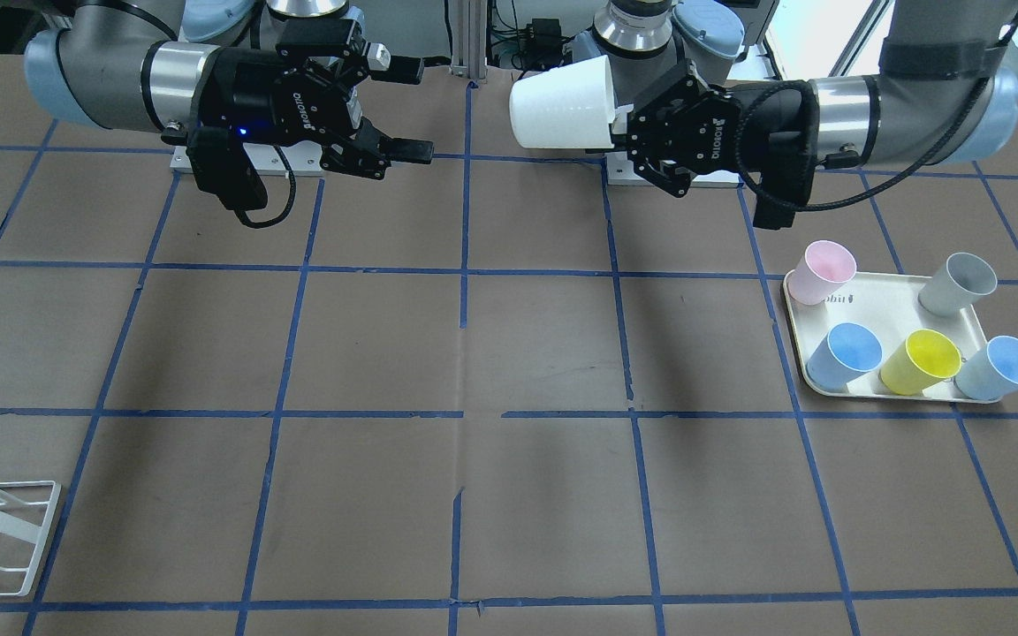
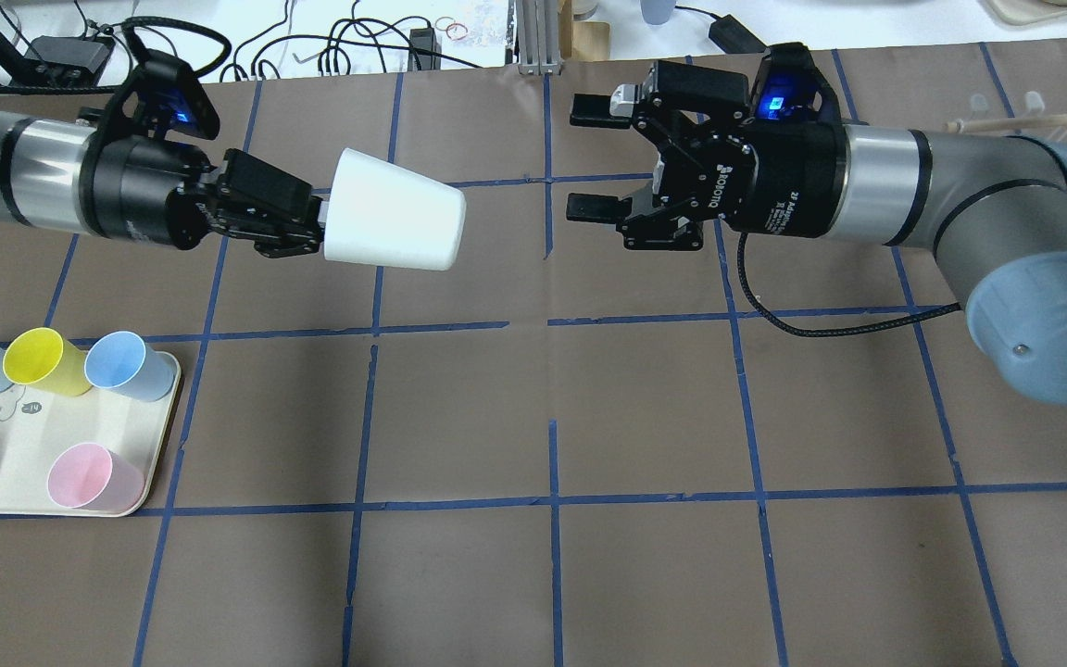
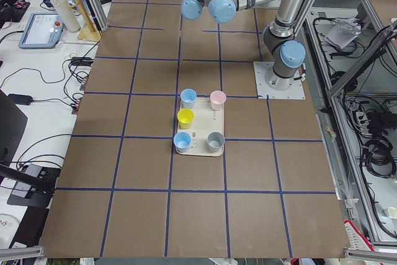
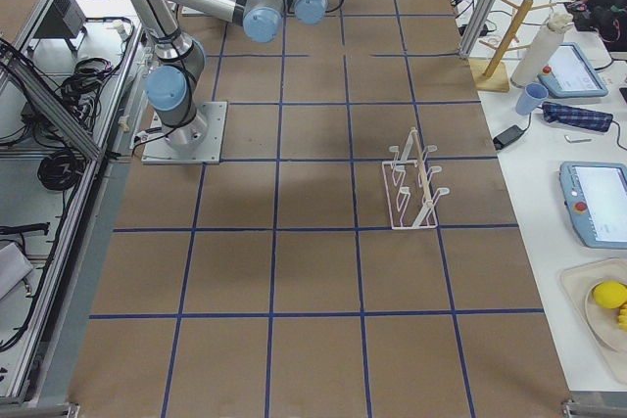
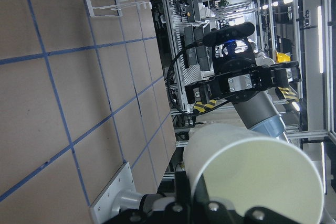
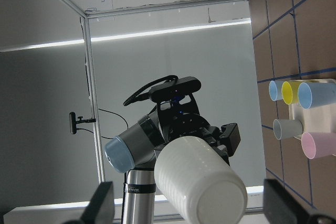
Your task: Transfer IKEA cup to right arm and place on rack
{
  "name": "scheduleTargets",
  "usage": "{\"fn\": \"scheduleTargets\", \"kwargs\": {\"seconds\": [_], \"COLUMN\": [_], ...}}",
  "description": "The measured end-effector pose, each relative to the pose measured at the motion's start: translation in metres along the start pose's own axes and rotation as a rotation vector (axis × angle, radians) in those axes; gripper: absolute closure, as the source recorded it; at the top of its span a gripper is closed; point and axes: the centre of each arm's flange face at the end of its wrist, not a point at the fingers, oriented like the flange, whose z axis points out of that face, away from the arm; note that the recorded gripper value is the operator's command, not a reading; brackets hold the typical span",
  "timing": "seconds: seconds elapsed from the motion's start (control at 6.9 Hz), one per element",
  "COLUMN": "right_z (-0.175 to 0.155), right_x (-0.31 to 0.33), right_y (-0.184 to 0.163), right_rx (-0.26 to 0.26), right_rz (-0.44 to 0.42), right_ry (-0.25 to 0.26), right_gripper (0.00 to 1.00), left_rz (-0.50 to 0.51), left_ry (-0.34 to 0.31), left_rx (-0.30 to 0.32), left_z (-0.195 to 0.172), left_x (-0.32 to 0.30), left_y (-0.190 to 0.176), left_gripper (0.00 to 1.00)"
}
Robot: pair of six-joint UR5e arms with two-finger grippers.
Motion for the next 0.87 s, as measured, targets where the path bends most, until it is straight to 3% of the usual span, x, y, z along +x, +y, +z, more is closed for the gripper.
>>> {"fn": "scheduleTargets", "kwargs": {"seconds": [0.87], "right_z": [0.003], "right_x": [0.010], "right_y": [0.010], "right_rx": [-0.004], "right_rz": [0.130], "right_ry": [0.003], "right_gripper": [0.00], "left_rz": [0.040], "left_ry": [0.076], "left_rx": [0.055], "left_z": [0.056], "left_x": [0.012], "left_y": [-0.009], "left_gripper": [1.00]}}
